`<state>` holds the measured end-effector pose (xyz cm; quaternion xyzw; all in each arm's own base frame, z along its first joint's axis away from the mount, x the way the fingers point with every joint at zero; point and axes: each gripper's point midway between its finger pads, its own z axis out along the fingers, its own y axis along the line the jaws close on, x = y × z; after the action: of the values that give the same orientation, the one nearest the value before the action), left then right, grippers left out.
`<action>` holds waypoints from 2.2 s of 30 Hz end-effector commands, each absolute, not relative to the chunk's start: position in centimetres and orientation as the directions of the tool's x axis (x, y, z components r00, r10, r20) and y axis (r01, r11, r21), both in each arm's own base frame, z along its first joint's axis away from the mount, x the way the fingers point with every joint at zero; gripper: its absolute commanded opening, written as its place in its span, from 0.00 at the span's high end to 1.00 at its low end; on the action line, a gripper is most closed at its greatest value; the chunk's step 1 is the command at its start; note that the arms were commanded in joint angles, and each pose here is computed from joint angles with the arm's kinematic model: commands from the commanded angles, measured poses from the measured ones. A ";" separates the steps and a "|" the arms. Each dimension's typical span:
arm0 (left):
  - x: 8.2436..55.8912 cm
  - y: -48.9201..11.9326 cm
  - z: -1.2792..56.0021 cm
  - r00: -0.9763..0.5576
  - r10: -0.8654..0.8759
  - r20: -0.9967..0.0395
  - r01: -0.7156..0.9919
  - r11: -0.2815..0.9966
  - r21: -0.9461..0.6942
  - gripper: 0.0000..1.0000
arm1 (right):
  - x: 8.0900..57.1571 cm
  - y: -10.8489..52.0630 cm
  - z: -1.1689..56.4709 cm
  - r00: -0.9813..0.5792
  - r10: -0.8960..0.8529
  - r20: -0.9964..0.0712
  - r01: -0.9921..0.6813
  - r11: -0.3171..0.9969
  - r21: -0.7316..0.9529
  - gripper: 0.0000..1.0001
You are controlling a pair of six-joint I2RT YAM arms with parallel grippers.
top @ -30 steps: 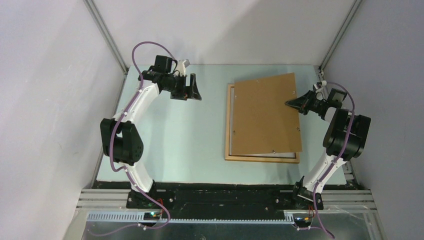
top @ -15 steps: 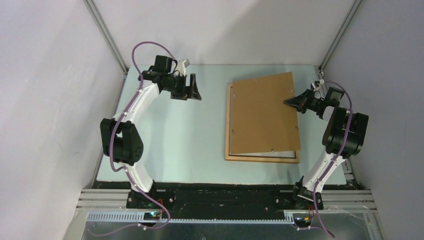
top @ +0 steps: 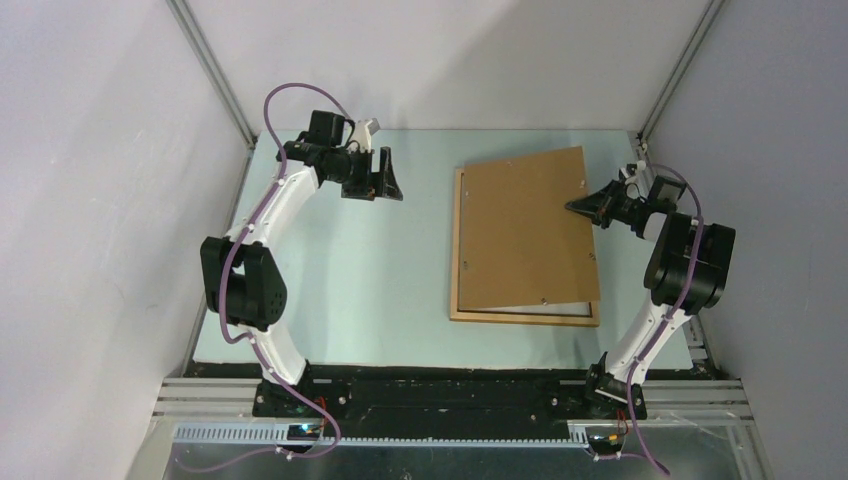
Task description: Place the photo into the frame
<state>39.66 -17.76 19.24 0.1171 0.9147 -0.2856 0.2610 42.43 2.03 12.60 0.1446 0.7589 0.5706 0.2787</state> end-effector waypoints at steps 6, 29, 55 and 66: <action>39.9 -18.0 19.9 -0.816 0.073 -0.574 0.397 0.792 -0.463 0.13 | 42.8 2.4 14.1 -0.816 0.511 -0.271 -0.140 0.280 0.950 1.00; 39.9 -17.9 19.8 -0.818 0.074 -0.571 0.395 0.793 -0.463 0.13 | 43.0 2.7 12.6 -0.826 0.509 -0.242 -0.112 0.272 0.956 1.00; 39.9 -17.9 19.8 -0.818 0.072 -0.570 0.393 0.794 -0.464 0.14 | 42.5 2.9 11.9 -0.838 0.500 -0.219 -0.089 0.272 0.958 1.00; 39.8 -17.9 19.9 -0.818 0.071 -0.571 0.393 0.794 -0.464 0.14 | 42.1 3.0 11.7 -0.845 0.494 -0.203 -0.075 0.265 0.961 1.00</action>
<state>39.66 -17.77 19.24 0.1170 0.9146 -0.2858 0.2609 42.19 2.66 10.18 0.1595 0.7676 0.5679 0.2506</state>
